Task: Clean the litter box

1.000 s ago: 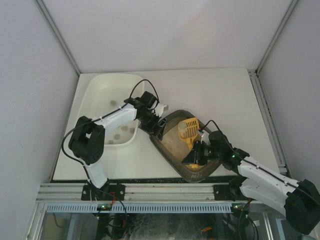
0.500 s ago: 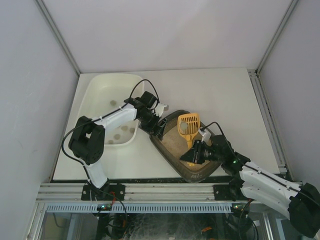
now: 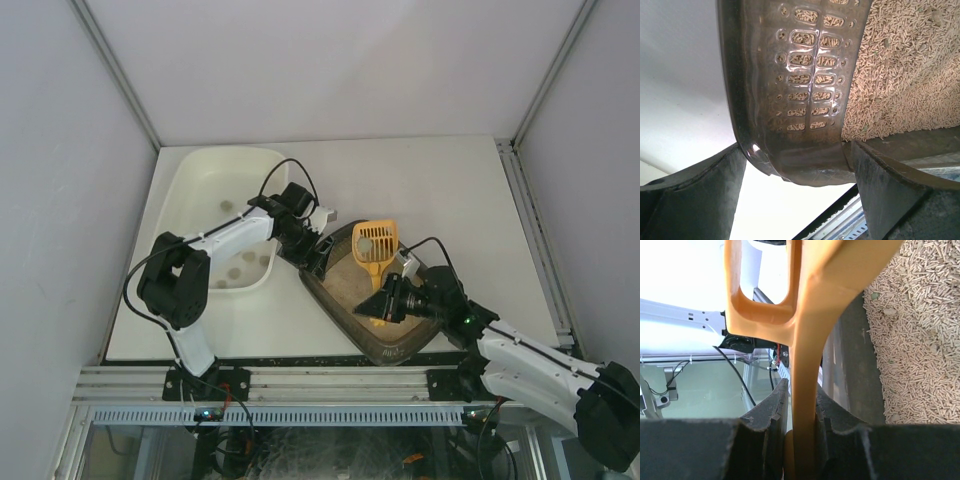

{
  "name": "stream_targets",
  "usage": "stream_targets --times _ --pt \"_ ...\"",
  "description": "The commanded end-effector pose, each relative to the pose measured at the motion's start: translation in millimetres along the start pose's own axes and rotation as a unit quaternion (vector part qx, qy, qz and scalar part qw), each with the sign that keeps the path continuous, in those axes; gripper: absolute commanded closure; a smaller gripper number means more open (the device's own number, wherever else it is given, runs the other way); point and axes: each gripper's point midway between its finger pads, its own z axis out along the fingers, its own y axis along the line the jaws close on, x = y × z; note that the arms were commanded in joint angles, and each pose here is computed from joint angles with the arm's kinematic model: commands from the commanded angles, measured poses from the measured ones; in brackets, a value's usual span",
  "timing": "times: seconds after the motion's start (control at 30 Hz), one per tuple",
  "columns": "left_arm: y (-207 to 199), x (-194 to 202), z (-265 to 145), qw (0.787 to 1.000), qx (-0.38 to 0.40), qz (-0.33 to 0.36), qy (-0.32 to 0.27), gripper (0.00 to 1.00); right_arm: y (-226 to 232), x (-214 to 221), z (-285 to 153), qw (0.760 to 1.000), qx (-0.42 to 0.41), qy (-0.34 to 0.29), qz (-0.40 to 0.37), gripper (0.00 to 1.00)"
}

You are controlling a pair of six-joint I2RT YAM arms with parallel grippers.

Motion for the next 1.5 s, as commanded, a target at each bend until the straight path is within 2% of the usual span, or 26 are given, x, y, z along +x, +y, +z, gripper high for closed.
stream_targets --times 0.0,0.2,0.3,0.33,0.4,0.53,0.63,0.77,0.87,1.0,1.1,1.23,1.33,1.47 --pt "-9 -4 -10 0.999 0.02 0.022 -0.017 0.12 38 -12 -5 0.998 -0.05 -0.018 -0.014 1.0" --pt "-8 -5 -17 0.999 0.037 0.028 -0.008 0.07 48 13 -20 0.999 -0.052 -0.013 0.01 1.0" --pt "-6 -10 -25 0.999 0.035 0.034 -0.015 0.05 58 21 -26 0.996 -0.07 -0.023 0.046 1.0" --pt "-6 -12 -28 0.999 0.034 0.035 -0.019 0.01 61 22 -28 0.996 -0.069 -0.027 0.052 1.0" --pt "-5 -14 -32 0.999 0.03 0.037 -0.024 0.0 64 27 -30 0.997 -0.057 -0.028 0.048 1.0" --pt "-5 -16 -34 0.999 0.028 0.039 -0.024 0.0 50 33 -26 0.997 -0.024 -0.042 0.059 1.0" --pt "-6 -15 -35 0.999 0.03 0.039 -0.022 0.0 41 43 -19 0.997 -0.013 -0.025 0.071 1.0" --pt "-9 -14 -41 0.998 0.034 0.048 -0.028 0.0 27 29 -30 0.994 0.004 -0.076 0.077 1.0" --pt "-11 -11 -42 0.997 0.038 0.053 -0.03 0.0 20 39 -26 0.994 0.002 -0.054 0.091 1.0" --pt "-12 -9 -41 0.997 0.043 0.053 -0.028 0.0 7 29 -29 0.99 0.008 -0.092 0.103 1.0" --pt "-13 -9 -41 0.997 0.045 0.054 -0.027 0.0 3 44 -19 0.993 0.028 -0.046 0.101 1.0" --pt "-14 -8 -41 0.997 0.048 0.057 -0.028 0.0 5 27 -23 0.992 0.023 -0.084 0.088 1.0" --pt "-15 -8 -42 0.997 0.05 0.058 -0.028 0.0 5 37 -18 0.995 0.026 -0.047 0.089 1.0" --pt "-15 -7 -43 0.996 0.051 0.062 -0.03 0.0 1 18 -27 0.991 0.015 -0.098 0.092 1.0"
